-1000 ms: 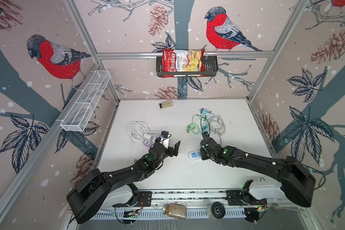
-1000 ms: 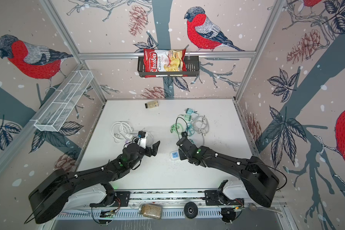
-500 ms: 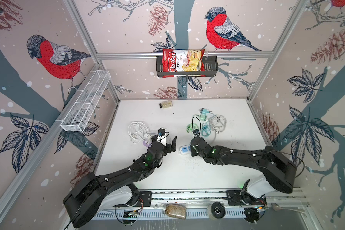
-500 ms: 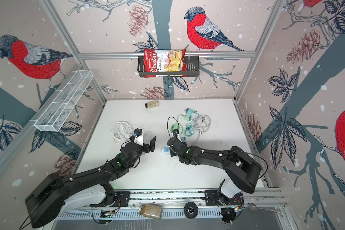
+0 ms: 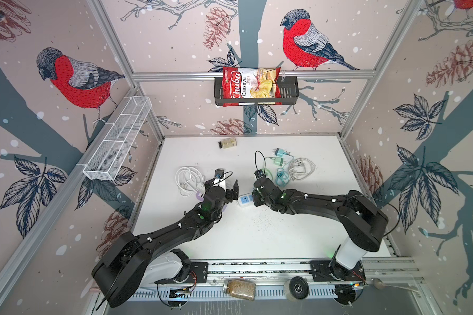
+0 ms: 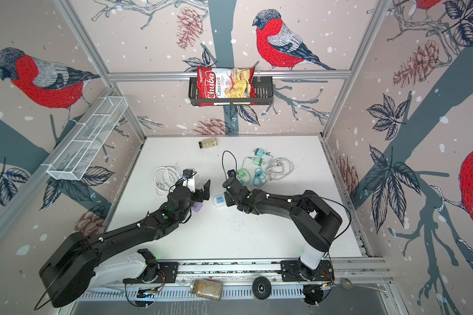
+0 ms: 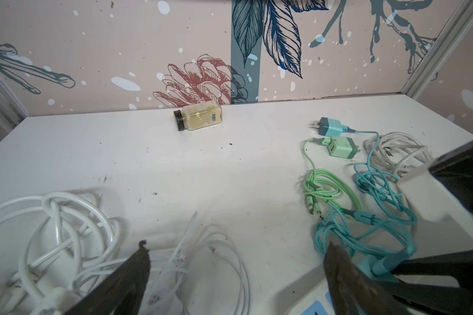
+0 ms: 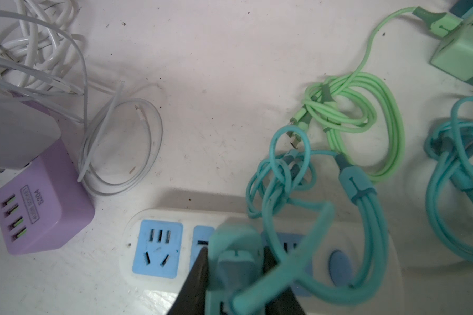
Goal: Insert the plug
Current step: 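Press the teal charger prongs into a strip socket and open the right gripper, then move both grippers to the light green charger and close the right gripper on it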
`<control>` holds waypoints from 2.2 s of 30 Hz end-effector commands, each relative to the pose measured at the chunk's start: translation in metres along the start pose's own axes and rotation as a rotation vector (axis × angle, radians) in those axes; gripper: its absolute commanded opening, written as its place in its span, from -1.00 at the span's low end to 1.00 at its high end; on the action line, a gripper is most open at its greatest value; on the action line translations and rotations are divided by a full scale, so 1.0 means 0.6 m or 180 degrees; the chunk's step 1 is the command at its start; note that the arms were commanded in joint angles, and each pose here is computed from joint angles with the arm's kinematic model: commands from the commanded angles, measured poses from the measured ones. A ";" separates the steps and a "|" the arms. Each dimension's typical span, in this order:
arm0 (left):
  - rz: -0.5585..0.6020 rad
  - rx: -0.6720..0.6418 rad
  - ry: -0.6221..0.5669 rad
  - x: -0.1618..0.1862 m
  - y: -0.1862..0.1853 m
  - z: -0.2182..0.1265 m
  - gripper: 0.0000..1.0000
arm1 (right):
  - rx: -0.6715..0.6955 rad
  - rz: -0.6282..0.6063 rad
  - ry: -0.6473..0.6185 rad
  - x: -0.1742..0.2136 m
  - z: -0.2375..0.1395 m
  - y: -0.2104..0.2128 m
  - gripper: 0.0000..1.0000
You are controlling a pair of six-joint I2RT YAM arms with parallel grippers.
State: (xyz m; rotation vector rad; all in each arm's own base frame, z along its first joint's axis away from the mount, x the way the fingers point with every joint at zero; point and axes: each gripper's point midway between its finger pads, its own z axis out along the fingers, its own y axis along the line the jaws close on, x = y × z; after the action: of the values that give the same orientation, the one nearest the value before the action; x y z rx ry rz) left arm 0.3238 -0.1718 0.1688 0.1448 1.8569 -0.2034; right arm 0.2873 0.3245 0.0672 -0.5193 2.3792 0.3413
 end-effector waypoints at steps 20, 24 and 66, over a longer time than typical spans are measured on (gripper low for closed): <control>0.0034 0.0100 0.0021 -0.011 -0.007 0.007 0.95 | -0.0149 0.0057 0.0384 0.027 -0.063 -0.004 0.28; 0.0063 0.0091 0.0041 -0.019 -0.013 0.018 0.95 | -0.0234 0.0123 0.0268 0.006 -0.087 -0.010 0.28; 0.0609 0.0800 0.0864 -0.023 -0.252 0.413 0.89 | -0.0091 0.1494 -0.0469 -0.252 0.009 -0.369 0.07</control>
State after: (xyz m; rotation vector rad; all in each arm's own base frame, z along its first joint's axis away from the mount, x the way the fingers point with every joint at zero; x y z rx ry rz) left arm 0.5310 -0.3701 0.1341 0.5362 2.0098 -0.2643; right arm 0.4884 0.1639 0.1471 0.1027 2.3156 0.5811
